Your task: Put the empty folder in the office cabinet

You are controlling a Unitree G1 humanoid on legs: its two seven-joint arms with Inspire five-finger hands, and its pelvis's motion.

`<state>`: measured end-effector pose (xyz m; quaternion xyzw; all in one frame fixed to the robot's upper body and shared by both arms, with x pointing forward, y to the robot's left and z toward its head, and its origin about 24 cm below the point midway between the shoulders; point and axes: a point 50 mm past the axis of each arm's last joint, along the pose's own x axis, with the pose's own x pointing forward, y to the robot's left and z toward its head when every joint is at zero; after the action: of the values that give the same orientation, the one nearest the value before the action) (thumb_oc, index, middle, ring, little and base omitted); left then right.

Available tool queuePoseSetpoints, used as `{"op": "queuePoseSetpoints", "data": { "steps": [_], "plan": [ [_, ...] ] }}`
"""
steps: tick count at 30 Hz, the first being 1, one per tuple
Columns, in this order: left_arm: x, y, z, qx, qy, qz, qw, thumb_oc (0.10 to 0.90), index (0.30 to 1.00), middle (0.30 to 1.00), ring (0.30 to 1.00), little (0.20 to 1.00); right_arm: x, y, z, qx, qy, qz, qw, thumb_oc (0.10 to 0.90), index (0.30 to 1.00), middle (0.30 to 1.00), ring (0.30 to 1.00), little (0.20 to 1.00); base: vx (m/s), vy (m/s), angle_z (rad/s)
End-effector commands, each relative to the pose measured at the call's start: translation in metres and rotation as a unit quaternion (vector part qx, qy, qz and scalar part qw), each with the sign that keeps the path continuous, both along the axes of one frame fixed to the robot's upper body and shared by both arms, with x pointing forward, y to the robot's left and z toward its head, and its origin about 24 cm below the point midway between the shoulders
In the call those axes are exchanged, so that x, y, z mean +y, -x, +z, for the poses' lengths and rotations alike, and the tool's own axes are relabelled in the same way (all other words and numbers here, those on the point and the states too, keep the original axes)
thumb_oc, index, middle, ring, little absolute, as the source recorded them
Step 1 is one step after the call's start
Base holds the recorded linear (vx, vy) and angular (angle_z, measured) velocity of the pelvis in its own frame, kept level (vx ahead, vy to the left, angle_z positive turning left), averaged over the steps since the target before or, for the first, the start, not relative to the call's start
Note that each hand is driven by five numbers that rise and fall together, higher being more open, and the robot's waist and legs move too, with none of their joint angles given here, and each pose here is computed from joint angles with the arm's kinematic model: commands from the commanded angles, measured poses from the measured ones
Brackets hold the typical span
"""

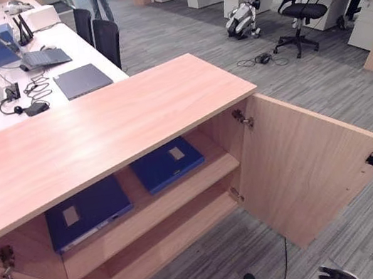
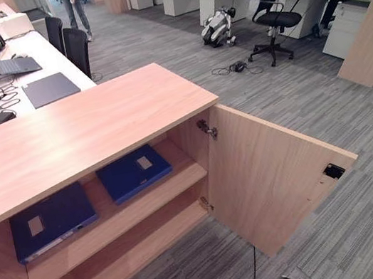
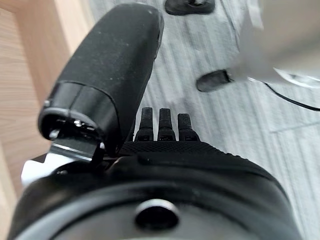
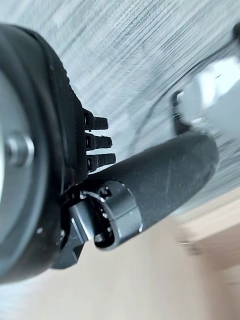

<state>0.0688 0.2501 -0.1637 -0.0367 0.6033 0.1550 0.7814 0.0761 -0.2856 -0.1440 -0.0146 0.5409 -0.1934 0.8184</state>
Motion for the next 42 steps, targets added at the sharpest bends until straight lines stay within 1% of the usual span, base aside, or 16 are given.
{"op": "queuePoseSetpoints", "data": {
  "steps": [1,4,6,9,10,11,12,14,20,27,35,36,37,39,40,42],
  "plan": [
    [0.022,-0.021,0.011,-0.028,-0.040,-0.002,0.999,0.800,0.900,0.900,0.900,0.900,-0.030,-0.046,0.024,-0.073,0.058,-0.017,0.995,0.800,0.900,0.900,0.900,0.900,-0.11,0.097,-0.20],
    [0.026,-0.022,0.012,-0.022,-0.050,-0.012,0.998,0.800,0.900,0.900,0.900,0.900,-0.039,-0.050,0.030,-0.086,0.072,-0.038,0.993,0.800,0.900,0.900,0.900,0.900,-0.12,0.087,-0.48],
    [0.026,-0.020,0.012,-0.019,-0.049,-0.009,0.999,0.800,0.900,0.900,0.900,0.900,-0.049,-0.066,0.044,-0.129,0.092,-0.057,0.986,0.800,0.900,0.900,0.900,0.900,-0.07,0.101,-0.88],
    [0.024,-0.014,0.010,-0.007,-0.042,-0.023,0.999,0.800,0.900,0.900,0.900,0.900,-0.058,-0.087,0.063,-0.173,0.120,-0.033,0.977,0.800,0.900,0.900,0.900,0.900,-0.04,0.012,-0.93],
    [0.024,-0.014,0.010,-0.007,-0.042,-0.023,0.999,0.800,0.900,0.900,0.900,0.900,-0.058,-0.087,0.064,-0.173,0.120,-0.033,0.977,0.800,0.900,0.900,0.900,0.900,-0.01,-0.057,-0.91],
    [0.025,-0.011,0.010,-0.007,-0.044,-0.023,0.999,0.800,0.900,0.900,0.900,0.900,-0.064,-0.099,0.077,-0.198,0.138,-0.016,0.970,0.800,0.900,0.900,0.900,0.900,-0.01,-0.046,-0.57],
    [0.025,-0.011,0.010,-0.006,-0.043,-0.023,0.999,0.800,0.900,0.900,0.900,0.900,-0.064,-0.099,0.077,-0.198,0.139,-0.016,0.970,0.800,0.900,0.900,0.900,0.900,0.02,-0.087,-0.49],
    [0.026,-0.014,0.011,-0.017,-0.047,-0.022,0.999,0.800,0.900,0.900,0.900,0.900,-0.069,-0.113,0.095,-0.228,0.165,0.004,0.960,0.800,0.900,0.900,0.900,0.900,0.07,-0.127,-0.47],
    [0.034,-0.014,0.014,-0.022,-0.058,-0.022,0.998,0.800,0.900,0.900,0.900,0.900,-0.075,-0.131,0.121,-0.261,0.203,0.047,0.943,0.800,0.900,0.900,0.900,0.900,0.10,-0.198,-0.35],
    [0.024,-0.038,0.016,-0.050,-0.049,-0.050,0.996,0.800,0.900,0.900,0.900,0.900,-0.098,-0.164,0.180,-0.316,0.282,0.083,0.902,0.800,0.900,0.900,0.900,0.900,0.08,-0.194,-0.14],
    [0.022,-0.035,0.015,-0.033,-0.046,-0.078,0.995,0.800,0.900,0.900,0.900,0.900,-0.084,-0.205,0.241,-0.387,0.319,0.182,0.846,0.800,0.900,0.900,0.900,0.900,0.06,-0.111,-0.09],
    [0.022,-0.035,0.015,-0.033,-0.045,-0.078,0.995,0.800,0.900,0.900,0.900,0.900,-0.084,-0.205,0.241,-0.387,0.319,0.182,0.845,0.800,0.900,0.900,0.900,0.900,0.05,-0.099,-0.08],
    [0.023,-0.036,0.015,-0.033,-0.044,-0.080,0.995,0.800,0.900,0.900,0.900,0.900,-0.077,-0.215,0.253,-0.405,0.322,0.199,0.832,0.800,0.900,0.900,0.900,0.900,0.04,-0.084,-0.07],
    [0.022,-0.036,0.015,-0.034,-0.044,-0.082,0.995,0.800,0.900,0.900,0.900,0.900,-0.067,-0.228,0.266,-0.424,0.321,0.219,0.818,0.800,0.900,0.900,0.900,0.900,0.04,-0.086,-0.15],
    [0.022,-0.036,0.015,-0.034,-0.043,-0.082,0.995,0.800,0.900,0.900,0.900,0.900,-0.066,-0.228,0.266,-0.424,0.321,0.219,0.818,0.800,0.900,0.900,0.900,0.900,0.04,-0.076,-0.15],
    [0.022,-0.036,0.015,-0.035,-0.041,-0.084,0.995,0.800,0.900,0.900,0.900,0.900,-0.051,-0.242,0.277,-0.446,0.311,0.241,0.804,0.800,0.900,0.900,0.900,0.900,0.04,-0.074,0.01]
  ]
}}
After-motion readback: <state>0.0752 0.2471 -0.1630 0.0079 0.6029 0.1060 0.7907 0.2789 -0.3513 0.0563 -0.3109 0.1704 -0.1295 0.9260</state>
